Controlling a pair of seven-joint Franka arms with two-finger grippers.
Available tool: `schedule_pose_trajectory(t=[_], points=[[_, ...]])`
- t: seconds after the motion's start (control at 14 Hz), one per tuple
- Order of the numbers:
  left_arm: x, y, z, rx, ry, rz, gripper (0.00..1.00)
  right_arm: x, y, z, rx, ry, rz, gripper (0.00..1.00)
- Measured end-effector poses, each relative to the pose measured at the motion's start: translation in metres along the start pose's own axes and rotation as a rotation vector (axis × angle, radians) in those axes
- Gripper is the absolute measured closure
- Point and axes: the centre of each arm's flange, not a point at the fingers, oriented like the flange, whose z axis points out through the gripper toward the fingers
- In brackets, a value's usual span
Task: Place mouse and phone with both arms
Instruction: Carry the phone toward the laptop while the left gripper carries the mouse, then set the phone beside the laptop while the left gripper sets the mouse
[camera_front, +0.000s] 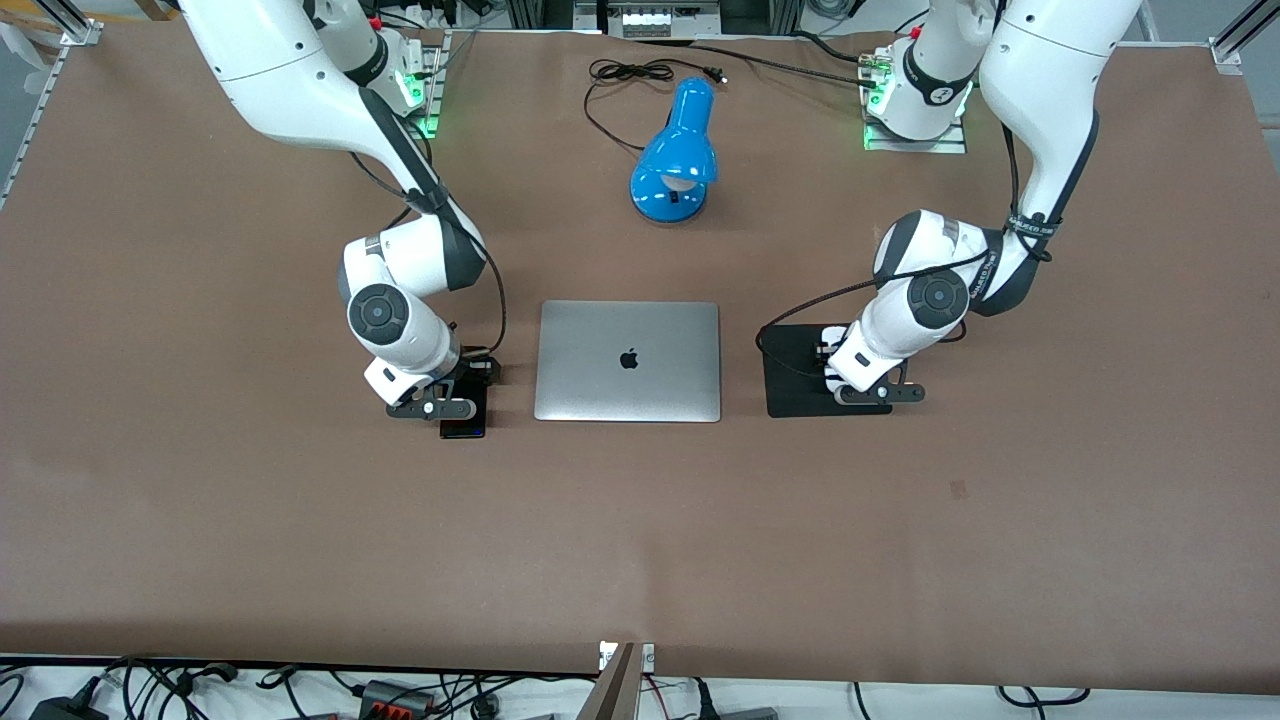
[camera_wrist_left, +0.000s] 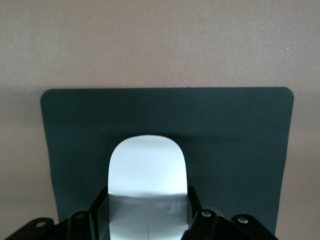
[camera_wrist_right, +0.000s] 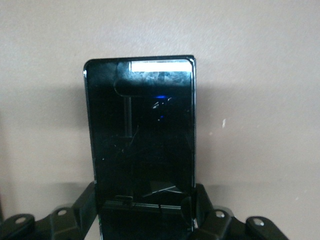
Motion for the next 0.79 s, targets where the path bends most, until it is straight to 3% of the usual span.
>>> schedule_pose_trajectory(t=[0.43, 0.5, 0.71, 0.79], points=[[-0.002, -0.001, 0.011, 0.003, -0.016, -0.008, 0.36, -0.016, -0.026, 0.001, -0.02, -0.04, 0.002, 0.2], [-0.002, -0.001, 0.011, 0.003, -0.017, -0.011, 0.3, -0.016, -0.026, 0.001, -0.02, -0.041, 0.006, 0.2], [-0.001, -0.001, 0.01, 0.002, -0.014, -0.024, 0.02, -0.014, -0.025, -0.001, -0.022, -0.041, 0.03, 0.0], [0.001, -0.001, 0.006, 0.0, -0.006, -0.029, 0.0, -0.007, -0.023, -0.009, -0.018, -0.031, 0.039, 0.0]])
